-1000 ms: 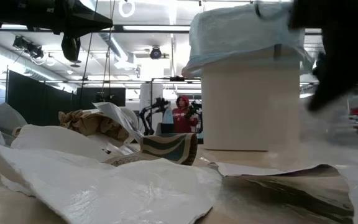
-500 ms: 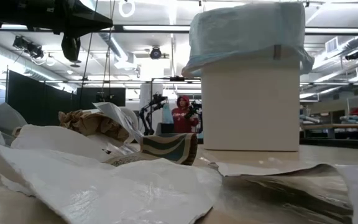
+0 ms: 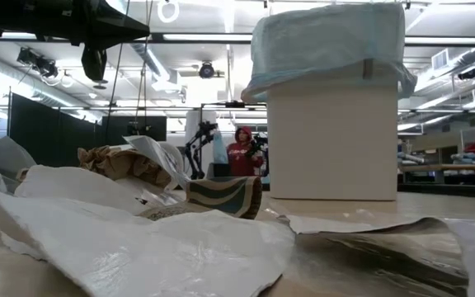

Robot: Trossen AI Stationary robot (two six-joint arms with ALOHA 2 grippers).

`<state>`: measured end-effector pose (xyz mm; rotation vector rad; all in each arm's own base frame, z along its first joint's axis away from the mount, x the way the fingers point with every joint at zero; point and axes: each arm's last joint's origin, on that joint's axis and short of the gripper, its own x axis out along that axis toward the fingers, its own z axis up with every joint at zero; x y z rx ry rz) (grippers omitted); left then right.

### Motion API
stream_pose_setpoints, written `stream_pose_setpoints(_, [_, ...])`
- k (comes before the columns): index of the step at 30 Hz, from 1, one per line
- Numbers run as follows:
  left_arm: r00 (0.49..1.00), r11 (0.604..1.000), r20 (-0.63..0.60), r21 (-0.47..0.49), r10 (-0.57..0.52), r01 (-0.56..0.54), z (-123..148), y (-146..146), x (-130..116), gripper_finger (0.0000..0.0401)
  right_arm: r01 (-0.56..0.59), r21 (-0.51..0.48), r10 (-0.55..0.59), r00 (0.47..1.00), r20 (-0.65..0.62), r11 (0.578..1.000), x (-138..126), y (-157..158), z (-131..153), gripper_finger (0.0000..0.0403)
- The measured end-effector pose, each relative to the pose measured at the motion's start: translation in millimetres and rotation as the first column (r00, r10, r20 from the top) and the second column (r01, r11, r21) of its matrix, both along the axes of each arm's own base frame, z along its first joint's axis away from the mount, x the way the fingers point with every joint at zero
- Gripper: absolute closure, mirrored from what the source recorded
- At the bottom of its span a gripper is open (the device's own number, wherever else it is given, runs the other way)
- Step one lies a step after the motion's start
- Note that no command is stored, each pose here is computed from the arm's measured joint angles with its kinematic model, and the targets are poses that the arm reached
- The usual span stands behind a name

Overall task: Place trash/remove bag and relplace
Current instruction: Put the transparent plastic into the trash bin

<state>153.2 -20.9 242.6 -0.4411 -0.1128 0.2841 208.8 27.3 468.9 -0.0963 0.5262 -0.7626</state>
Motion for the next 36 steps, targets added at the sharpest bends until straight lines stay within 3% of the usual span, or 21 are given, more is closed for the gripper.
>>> stream_pose_setpoints(10, [1.0,1.0,0.0,0.0,0.0,0.0,0,0,0,0.0393,-0.065,0.23,0.098,0.986,-0.134,0.971,13,-18,-35,0.0382])
stream_pose_setpoints(17, [1.0,1.0,0.0,0.0,0.0,0.0,0,0,0,0.0393,-0.094,0.253,0.132,0.982,-0.138,0.963,14,-17,-37,0.0281])
stream_pose_setpoints(21, [1.0,1.0,0.0,0.0,0.0,0.0,0,0,0,0.0393,-0.131,0.252,0.149,0.987,-0.052,0.959,13,-17,-29,0.0207])
stream_pose_setpoints(25, [1.0,1.0,0.0,0.0,0.0,0.0,0,0,0,0.0393,-0.315,0.335,0.296,0.949,0.11,0.888,19,-3,-18,0.0154])
stream_pose_setpoints(29, [1.0,1.0,0.0,0.0,0.0,0.0,0,0,0,0.0393,-0.493,0.373,0.447,0.87,0.207,0.786,42,32,-25,0.0152])
stream_pose_setpoints(36, [1.0,1.0,0.0,0.0,0.0,0.0,0,0,0,0.0393,-0.53,0.481,0.519,0.838,0.17,0.698,74,97,-70,0.0171])
